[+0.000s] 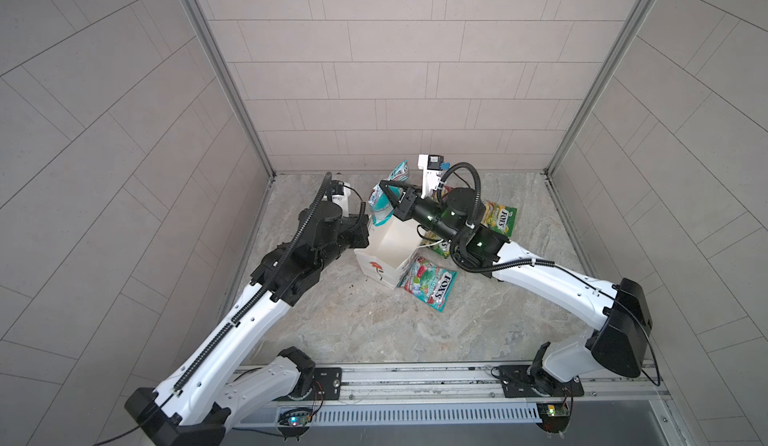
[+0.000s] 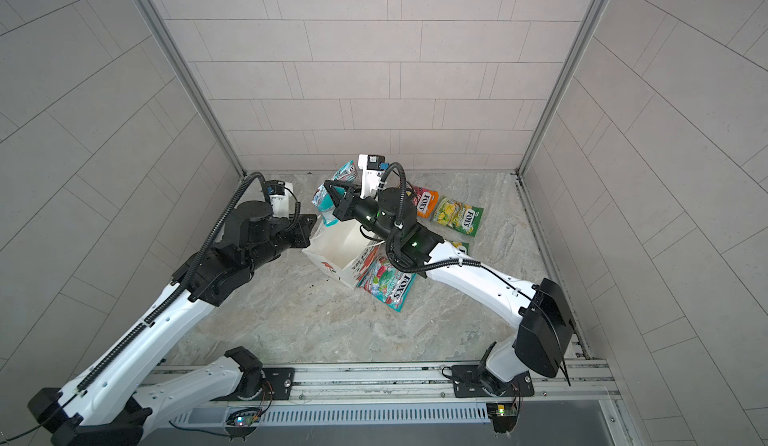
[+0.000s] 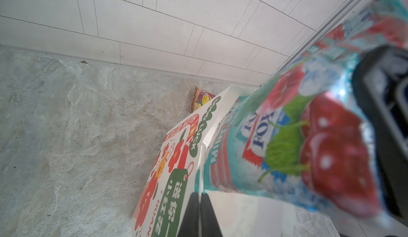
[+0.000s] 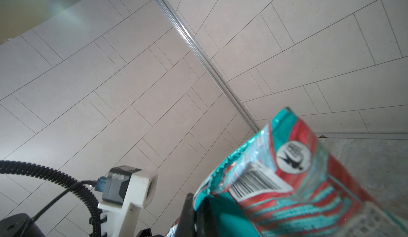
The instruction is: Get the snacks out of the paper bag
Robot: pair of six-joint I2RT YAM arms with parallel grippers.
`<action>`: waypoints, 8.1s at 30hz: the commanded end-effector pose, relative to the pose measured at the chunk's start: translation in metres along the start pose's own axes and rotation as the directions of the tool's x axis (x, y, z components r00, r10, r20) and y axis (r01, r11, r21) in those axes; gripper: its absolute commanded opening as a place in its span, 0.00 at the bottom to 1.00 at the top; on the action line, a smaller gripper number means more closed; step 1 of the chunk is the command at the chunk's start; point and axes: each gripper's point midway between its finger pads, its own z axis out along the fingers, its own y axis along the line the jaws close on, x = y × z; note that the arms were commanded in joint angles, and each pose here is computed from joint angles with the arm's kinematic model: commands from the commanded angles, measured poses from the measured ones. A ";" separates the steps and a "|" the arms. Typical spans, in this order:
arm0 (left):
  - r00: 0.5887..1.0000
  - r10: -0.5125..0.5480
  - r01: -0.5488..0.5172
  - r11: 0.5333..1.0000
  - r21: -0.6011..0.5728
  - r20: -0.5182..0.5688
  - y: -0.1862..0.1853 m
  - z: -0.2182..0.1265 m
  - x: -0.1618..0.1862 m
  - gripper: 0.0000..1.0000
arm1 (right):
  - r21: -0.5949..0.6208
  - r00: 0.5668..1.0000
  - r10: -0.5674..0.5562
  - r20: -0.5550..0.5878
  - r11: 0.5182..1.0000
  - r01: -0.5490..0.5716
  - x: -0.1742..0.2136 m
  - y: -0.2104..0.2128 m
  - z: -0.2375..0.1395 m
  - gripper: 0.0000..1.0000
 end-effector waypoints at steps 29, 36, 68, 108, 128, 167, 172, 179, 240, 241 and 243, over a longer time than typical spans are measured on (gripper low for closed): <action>0.989 0.144 -0.134 0.975 -0.175 0.045 0.026 -0.027 -0.020 0.00 | -0.050 0.977 -0.122 0.175 0.990 0.133 -0.095 0.061 0.011 0.00; 0.980 0.194 -0.174 0.952 -0.251 0.055 0.035 -0.033 -0.034 0.00 | 0.035 0.961 -0.198 0.194 0.980 0.195 -0.129 0.059 -0.012 0.00; 0.972 0.175 -0.155 0.979 -0.135 0.157 0.032 -0.001 -0.084 0.00 | 0.692 0.928 -0.059 -0.367 0.649 0.315 -0.031 -0.125 -0.248 0.00; 0.982 0.135 -0.144 0.988 0.060 0.135 -0.002 0.018 -0.084 0.00 | 0.819 0.738 0.407 -0.539 0.458 0.345 0.160 -0.237 -0.360 0.12; 0.992 0.054 -0.081 0.964 0.255 0.112 -0.035 0.028 -0.085 0.00 | 0.849 0.796 0.321 -0.514 0.321 0.419 0.131 -0.249 -0.377 0.39; 0.997 0.006 -0.014 0.995 0.095 0.081 0.055 0.068 -0.105 0.45 | 0.846 0.802 0.304 -0.514 0.336 0.415 0.126 -0.249 -0.366 0.41; 0.992 0.063 -0.063 0.998 -0.002 0.106 0.065 0.053 -0.112 0.68 | 0.846 0.804 0.303 -0.513 0.338 0.412 0.126 -0.249 -0.365 0.41; 0.984 0.131 -0.116 0.985 -0.127 0.120 0.081 0.037 -0.114 0.89 | 0.844 0.802 0.306 -0.513 0.349 0.406 0.129 -0.250 -0.362 0.41; 0.943 0.226 0.028 0.677 -0.735 0.244 0.261 -0.004 0.064 1.00 | 0.898 0.826 -0.383 -0.414 -0.320 0.302 -0.029 -0.352 -0.414 0.55; 0.943 0.237 0.014 0.675 -0.738 0.235 0.262 -0.001 0.065 1.00 | 0.897 0.824 -0.385 -0.415 -0.322 0.302 -0.029 -0.354 -0.413 0.56; 0.941 0.259 -0.019 0.684 -0.729 0.219 0.263 0.007 0.066 1.00 | 0.897 0.821 -0.391 -0.416 -0.326 0.299 -0.030 -0.358 -0.411 0.57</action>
